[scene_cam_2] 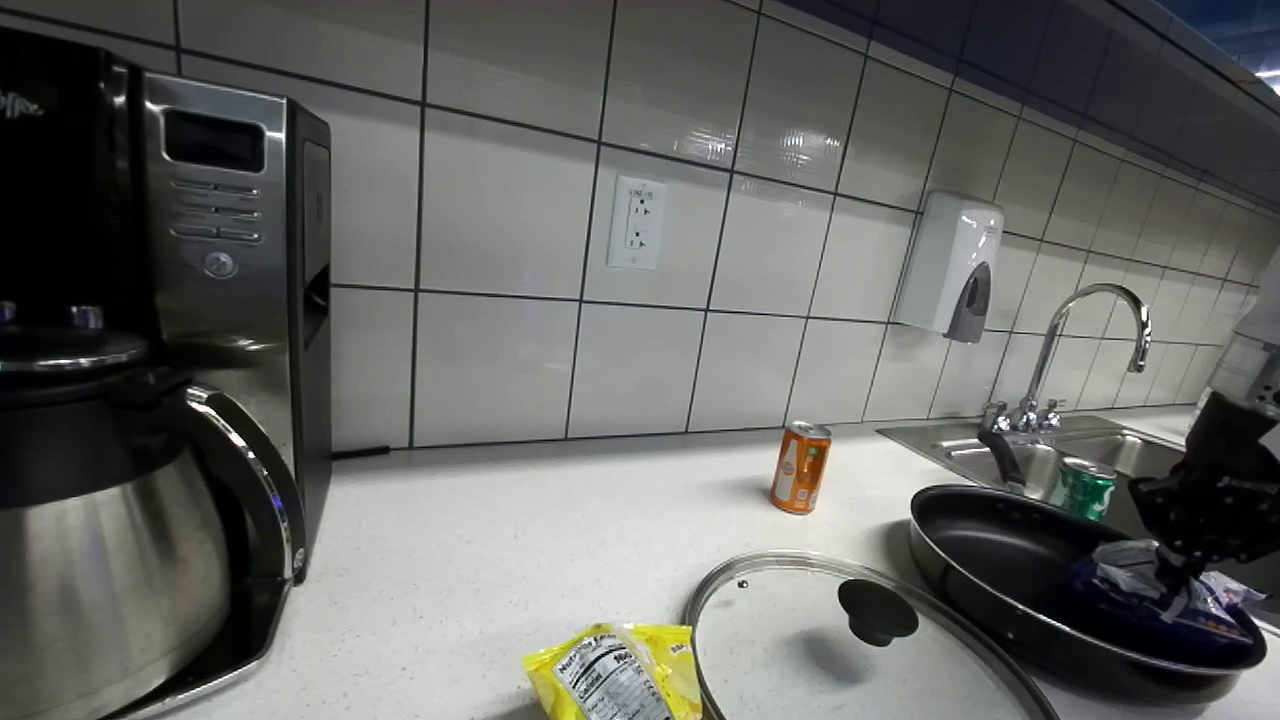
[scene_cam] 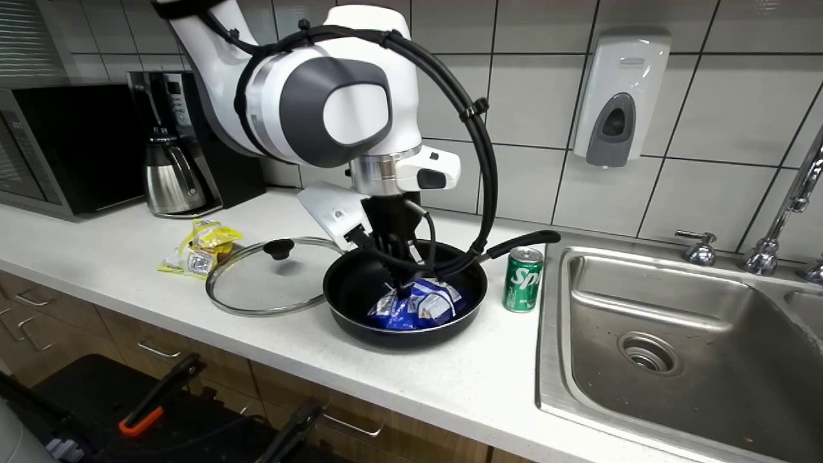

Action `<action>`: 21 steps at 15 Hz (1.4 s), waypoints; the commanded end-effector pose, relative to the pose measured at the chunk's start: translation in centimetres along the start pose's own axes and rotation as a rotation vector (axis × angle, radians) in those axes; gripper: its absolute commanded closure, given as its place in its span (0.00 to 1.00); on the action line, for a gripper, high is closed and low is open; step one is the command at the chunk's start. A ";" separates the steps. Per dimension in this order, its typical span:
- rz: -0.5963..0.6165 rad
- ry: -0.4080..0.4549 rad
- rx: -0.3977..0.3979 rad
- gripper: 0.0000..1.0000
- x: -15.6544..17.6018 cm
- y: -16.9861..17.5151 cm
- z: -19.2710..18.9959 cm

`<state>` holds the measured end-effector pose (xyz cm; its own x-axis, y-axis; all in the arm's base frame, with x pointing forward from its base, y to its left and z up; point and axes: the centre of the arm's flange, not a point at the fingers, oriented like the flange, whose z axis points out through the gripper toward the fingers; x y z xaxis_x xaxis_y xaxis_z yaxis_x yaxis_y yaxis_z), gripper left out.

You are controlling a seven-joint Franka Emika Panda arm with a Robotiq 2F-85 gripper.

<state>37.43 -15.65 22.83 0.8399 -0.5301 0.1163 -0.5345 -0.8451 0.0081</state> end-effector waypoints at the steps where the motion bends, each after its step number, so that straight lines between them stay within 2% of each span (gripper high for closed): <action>1: 0.063 0.029 0.023 1.00 1.4 0.9 1.1; 8: 0.123 0.056 0.043 1.00 2.8 0.9 1.4; 9: 0.119 0.053 0.050 0.74 2.8 0.8 1.0; 10: 0.110 0.056 0.052 0.72 2.7 0.6 0.4; 12: 0.079 0.069 0.048 0.60 2.7 -0.1 -1.0; 19: -0.113 0.120 0.056 0.06 1.5 -4.4 -6.4; 20: -0.144 0.121 0.063 0.01 1.3 -5.3 -7.2; 21: -0.164 0.117 0.063 0.00 1.0 -6.0 -7.8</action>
<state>41.38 -13.28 27.28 0.8648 -0.4408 0.2405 -0.4482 -0.8936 -0.0262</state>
